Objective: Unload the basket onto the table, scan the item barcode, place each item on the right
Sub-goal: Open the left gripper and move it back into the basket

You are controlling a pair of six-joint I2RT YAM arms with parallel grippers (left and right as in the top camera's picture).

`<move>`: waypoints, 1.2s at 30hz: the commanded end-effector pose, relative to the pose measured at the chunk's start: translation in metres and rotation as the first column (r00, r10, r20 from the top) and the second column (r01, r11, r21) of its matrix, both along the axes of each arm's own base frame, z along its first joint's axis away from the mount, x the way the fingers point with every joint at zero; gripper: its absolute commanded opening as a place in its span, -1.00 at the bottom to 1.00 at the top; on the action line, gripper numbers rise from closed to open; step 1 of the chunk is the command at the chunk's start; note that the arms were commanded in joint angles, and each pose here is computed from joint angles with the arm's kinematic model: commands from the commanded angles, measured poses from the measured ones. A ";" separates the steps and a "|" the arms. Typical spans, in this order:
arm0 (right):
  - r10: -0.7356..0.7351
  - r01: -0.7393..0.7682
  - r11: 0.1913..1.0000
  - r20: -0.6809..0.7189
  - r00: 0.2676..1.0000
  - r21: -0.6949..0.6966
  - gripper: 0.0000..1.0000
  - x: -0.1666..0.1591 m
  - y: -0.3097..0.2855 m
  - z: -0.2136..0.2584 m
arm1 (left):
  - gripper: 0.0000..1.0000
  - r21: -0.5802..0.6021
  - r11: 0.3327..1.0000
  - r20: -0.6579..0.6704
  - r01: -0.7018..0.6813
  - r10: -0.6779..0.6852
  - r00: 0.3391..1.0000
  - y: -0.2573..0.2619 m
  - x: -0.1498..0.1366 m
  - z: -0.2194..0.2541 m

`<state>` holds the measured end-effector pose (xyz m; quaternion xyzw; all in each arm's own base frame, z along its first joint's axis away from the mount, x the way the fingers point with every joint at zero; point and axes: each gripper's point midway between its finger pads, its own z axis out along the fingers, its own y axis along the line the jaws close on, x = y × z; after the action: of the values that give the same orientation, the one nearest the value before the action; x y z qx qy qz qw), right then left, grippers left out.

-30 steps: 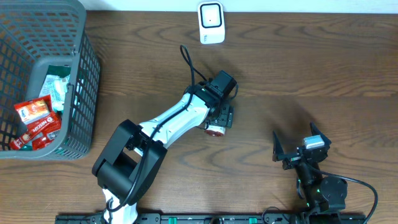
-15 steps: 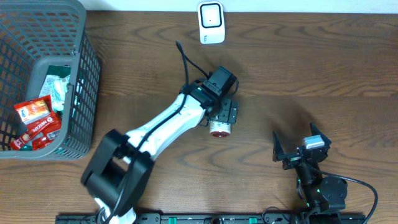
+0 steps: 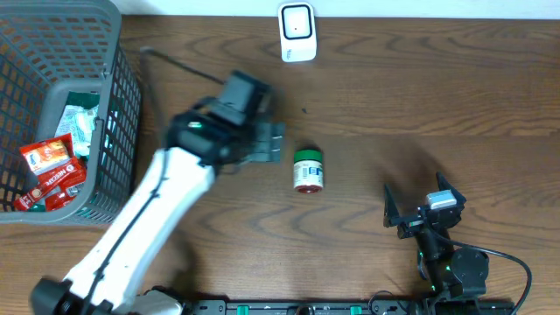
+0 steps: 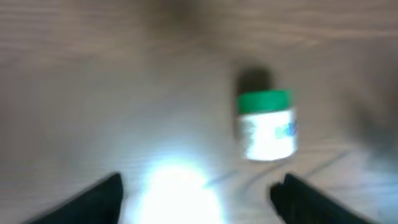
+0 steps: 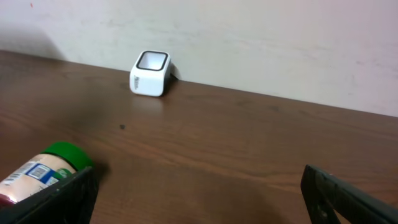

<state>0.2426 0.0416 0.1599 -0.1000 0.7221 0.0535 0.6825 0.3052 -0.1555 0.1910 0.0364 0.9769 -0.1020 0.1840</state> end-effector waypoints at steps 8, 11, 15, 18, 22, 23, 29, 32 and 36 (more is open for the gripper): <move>0.008 -0.008 1.000 -0.004 1.000 0.012 0.99 0.000 0.001 -0.001 | -0.32 0.298 0.905 -0.155 -0.304 0.360 0.920 0.164 -0.064 0.011; 0.008 -0.008 1.000 -0.004 1.000 0.012 0.99 0.000 0.001 -0.001 | -0.55 0.363 0.853 -0.124 -0.374 0.442 0.888 0.193 -0.066 0.014; 0.008 -0.008 1.000 -0.004 1.000 0.012 0.99 0.000 0.001 -0.001 | -0.55 0.450 0.786 -0.068 -0.424 0.503 0.861 0.225 -0.067 0.019; 0.008 -0.008 1.000 -0.004 1.000 0.012 0.99 0.000 0.001 -0.001 | -0.55 0.495 0.748 -0.042 -0.443 0.530 0.847 0.242 -0.070 0.023; 0.008 -0.008 1.000 -0.004 1.000 0.012 0.99 0.000 0.001 -0.001 | -0.55 0.492 0.737 -0.031 -0.464 0.547 0.836 0.252 -0.069 0.023; 0.008 -0.008 1.000 -0.004 1.000 0.012 0.99 0.000 0.001 -0.001 | -0.55 0.492 0.735 -0.031 -0.467 0.551 0.834 0.253 -0.069 0.023; 0.008 -0.008 1.000 -0.004 1.000 0.012 0.99 0.000 0.001 -0.001 | -0.18 0.199 0.906 -0.088 -0.374 0.397 0.914 0.200 -0.046 0.030; 0.008 -0.008 1.000 -0.004 1.000 0.012 0.99 0.000 0.001 -0.001 | 0.45 0.013 0.945 0.025 -0.326 0.326 0.945 0.174 -0.020 0.073; 0.008 -0.008 1.000 -0.004 1.000 0.012 0.99 0.000 0.001 -0.001 | 0.65 -0.049 0.945 0.292 -0.324 0.323 0.900 0.179 0.013 0.146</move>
<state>0.2426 0.0417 0.1599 -0.1001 0.7220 0.0536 0.6825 0.3020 0.0333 0.2840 -0.1381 0.9562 -0.0272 0.2566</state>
